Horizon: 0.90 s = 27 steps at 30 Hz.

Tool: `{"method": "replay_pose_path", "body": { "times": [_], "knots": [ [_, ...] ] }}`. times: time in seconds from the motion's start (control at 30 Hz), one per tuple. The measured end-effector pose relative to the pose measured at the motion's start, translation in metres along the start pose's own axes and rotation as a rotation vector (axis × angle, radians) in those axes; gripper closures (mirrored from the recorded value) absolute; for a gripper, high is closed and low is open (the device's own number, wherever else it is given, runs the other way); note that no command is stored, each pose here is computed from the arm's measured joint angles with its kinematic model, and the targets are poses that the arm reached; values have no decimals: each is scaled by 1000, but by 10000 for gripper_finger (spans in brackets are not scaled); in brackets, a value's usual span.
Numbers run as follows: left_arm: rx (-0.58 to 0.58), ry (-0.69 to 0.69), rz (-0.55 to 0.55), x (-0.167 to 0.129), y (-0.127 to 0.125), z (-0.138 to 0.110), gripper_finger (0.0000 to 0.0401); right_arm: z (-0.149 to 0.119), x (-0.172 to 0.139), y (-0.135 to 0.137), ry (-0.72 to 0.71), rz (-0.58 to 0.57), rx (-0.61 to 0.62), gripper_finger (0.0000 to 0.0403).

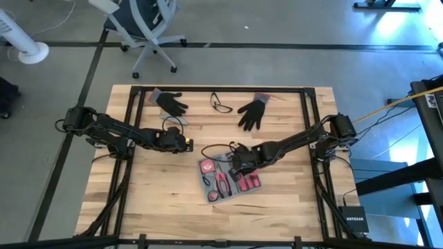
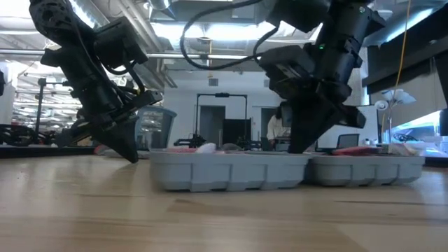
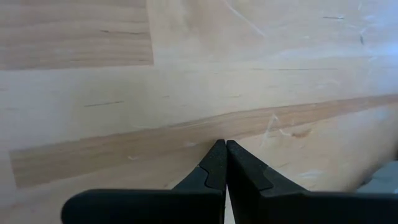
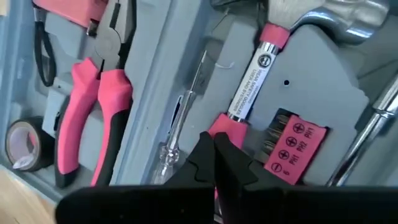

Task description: Prefit tool cases

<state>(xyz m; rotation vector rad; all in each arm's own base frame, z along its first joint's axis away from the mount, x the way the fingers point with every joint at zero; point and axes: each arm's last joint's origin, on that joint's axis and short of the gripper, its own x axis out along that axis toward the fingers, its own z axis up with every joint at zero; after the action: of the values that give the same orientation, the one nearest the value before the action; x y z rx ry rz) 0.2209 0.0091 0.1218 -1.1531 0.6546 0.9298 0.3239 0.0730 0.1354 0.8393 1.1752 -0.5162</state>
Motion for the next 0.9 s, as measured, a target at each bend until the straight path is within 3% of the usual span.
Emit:
{"method": "replay_pose_path", "body": {
  "times": [0.17,0.33,0.53,0.67,0.8,0.9],
  "knots": [
    [-2,0,-2,0,0,0,401,7,-28,-7,-26,-19,20,403],
    [-3,-1,-6,-1,-1,0,401,21,-53,-5,-145,-6,43,403],
    [-3,9,-6,-1,-1,0,401,26,-49,-8,-159,-25,57,403],
    [-2,17,-7,-1,-1,-1,401,21,-21,-18,-102,-108,38,403],
    [-1,19,-5,-1,0,-1,401,19,1,-19,-57,-98,22,403],
    [-1,19,-3,-1,0,-1,401,22,-5,-17,-70,-101,-4,403]
  ]
}}
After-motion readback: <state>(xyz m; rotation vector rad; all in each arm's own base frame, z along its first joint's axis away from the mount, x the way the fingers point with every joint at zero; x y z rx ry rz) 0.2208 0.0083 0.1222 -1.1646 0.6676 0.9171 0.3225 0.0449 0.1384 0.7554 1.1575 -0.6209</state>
